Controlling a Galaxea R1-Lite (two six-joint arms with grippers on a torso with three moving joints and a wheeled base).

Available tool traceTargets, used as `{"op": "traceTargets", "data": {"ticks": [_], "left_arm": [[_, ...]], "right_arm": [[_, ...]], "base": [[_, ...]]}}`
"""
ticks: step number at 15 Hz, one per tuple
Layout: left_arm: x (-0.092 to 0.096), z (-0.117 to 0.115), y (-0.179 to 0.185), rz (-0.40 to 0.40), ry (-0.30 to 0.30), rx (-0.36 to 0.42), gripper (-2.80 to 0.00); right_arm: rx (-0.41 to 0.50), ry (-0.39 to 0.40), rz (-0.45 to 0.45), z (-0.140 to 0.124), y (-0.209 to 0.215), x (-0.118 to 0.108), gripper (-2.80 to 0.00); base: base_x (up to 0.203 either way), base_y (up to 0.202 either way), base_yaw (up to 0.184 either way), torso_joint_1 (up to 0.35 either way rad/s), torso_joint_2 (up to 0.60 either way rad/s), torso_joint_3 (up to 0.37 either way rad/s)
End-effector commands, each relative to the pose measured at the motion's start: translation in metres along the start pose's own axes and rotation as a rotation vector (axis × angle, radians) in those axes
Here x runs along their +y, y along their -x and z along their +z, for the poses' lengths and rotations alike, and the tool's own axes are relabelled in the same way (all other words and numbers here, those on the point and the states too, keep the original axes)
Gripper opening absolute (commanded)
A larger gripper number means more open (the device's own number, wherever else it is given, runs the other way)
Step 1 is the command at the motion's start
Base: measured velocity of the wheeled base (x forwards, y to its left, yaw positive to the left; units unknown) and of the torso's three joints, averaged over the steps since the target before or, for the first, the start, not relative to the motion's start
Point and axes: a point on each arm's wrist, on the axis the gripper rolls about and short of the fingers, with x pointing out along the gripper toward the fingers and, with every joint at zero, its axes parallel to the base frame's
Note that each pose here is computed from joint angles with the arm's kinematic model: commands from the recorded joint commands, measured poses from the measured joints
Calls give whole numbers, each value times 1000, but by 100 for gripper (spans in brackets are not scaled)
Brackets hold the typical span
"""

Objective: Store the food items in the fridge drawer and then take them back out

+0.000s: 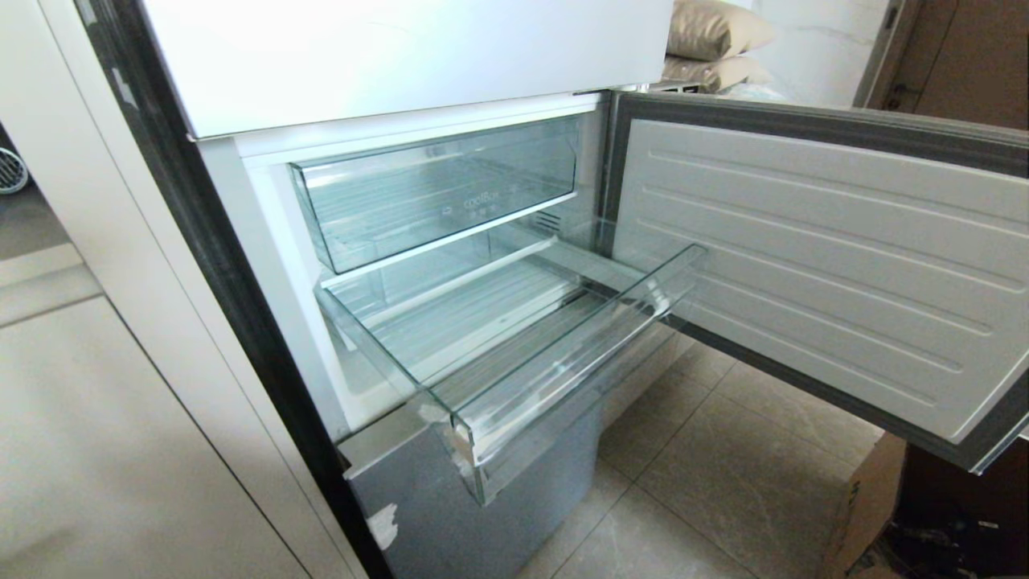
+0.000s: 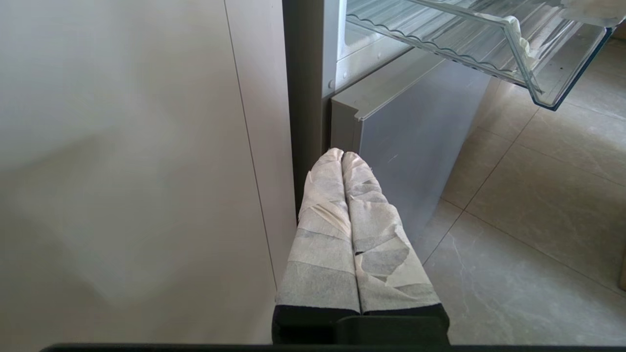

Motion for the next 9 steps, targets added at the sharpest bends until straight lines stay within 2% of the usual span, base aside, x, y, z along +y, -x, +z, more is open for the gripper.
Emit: {"op": "traceTargets", "data": {"ticks": [1,3,6,7,9], "left_arm": [[0,0,0,0,0,0,-280],[0,0,0,0,0,0,-280],[0,0,0,0,0,0,-280],[0,0,0,0,0,0,-280],[0,0,0,0,0,0,-280]], "right_arm": [[99,-55,-170,11,-23,4,-280],[64,-115,-377,18,-34,0,-280],[40,-99,-566,16,-37,-9,-280],[45,-84,-601,15,-37,-11,-280],[69,-66,-603,19,-41,-14,-280]], "base": [[0,0,0,0,0,0],[0,0,0,0,0,0],[0,0,0,0,0,0],[0,0,0,0,0,0],[0,0,0,0,0,0]]}}
